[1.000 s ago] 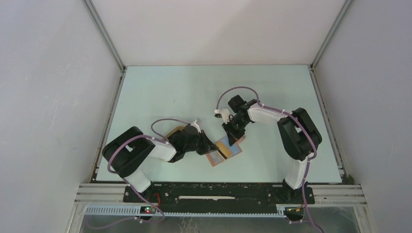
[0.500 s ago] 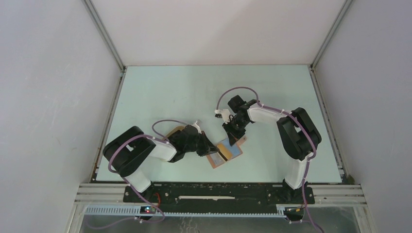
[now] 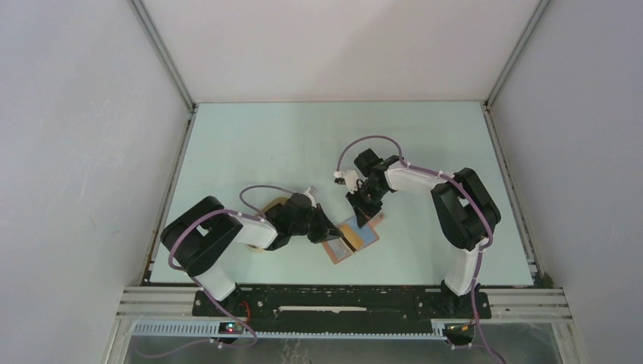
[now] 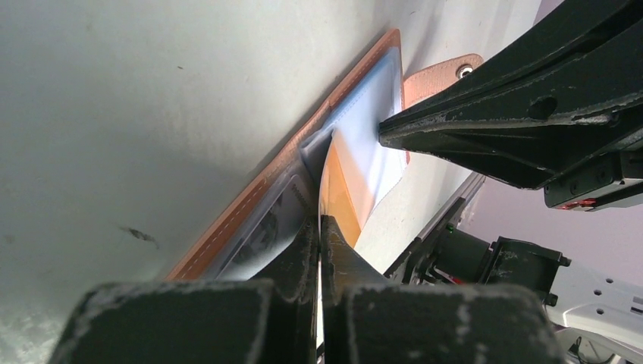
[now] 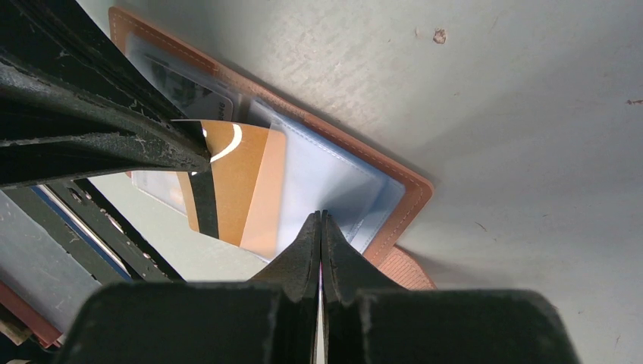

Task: Put the credit cards into the card holder
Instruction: Insert the credit card into the card holder.

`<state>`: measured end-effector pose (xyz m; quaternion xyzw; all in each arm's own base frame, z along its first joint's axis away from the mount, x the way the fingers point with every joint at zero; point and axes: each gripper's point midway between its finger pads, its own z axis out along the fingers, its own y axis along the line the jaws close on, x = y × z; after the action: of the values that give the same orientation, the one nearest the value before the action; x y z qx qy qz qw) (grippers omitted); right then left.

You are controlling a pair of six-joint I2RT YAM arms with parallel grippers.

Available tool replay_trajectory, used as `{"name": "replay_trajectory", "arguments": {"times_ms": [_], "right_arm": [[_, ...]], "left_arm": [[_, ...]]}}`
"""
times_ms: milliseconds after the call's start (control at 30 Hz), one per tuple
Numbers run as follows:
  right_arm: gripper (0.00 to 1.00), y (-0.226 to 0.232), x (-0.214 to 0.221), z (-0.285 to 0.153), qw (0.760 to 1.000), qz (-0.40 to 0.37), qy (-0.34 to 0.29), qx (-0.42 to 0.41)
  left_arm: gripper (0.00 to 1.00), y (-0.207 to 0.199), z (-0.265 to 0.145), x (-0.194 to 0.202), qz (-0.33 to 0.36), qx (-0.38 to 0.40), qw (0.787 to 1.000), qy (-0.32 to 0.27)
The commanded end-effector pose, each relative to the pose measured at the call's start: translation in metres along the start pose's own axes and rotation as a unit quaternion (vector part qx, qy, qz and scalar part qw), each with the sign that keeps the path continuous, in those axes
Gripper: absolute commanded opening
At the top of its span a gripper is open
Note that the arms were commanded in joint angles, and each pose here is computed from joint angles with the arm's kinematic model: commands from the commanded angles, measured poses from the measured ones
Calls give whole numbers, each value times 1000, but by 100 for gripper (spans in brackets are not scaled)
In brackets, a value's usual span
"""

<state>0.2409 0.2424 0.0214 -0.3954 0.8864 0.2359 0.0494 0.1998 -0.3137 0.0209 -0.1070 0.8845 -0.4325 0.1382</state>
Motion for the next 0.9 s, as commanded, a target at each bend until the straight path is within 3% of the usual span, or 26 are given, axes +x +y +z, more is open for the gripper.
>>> {"name": "replay_trajectory", "arguments": {"times_ms": [0, 467, 700, 867], "right_arm": [[3, -3, -11, -1, 1000, -7, -11, 12], [5, 19, -26, -26, 997, -49, -55, -16], [6, 55, -36, -66, 978, -160, -128, -48], [10, 98, -11, -73, 926, -333, -157, -79]], "left_arm": [[1, 36, -1, 30, -10, -71, 995, 69], [7, 27, 8, 19, -15, -35, 999, 35], [21, 26, 8, 19, -6, -24, 999, 31], [27, 26, 8, 19, 2, -18, 999, 28]]}}
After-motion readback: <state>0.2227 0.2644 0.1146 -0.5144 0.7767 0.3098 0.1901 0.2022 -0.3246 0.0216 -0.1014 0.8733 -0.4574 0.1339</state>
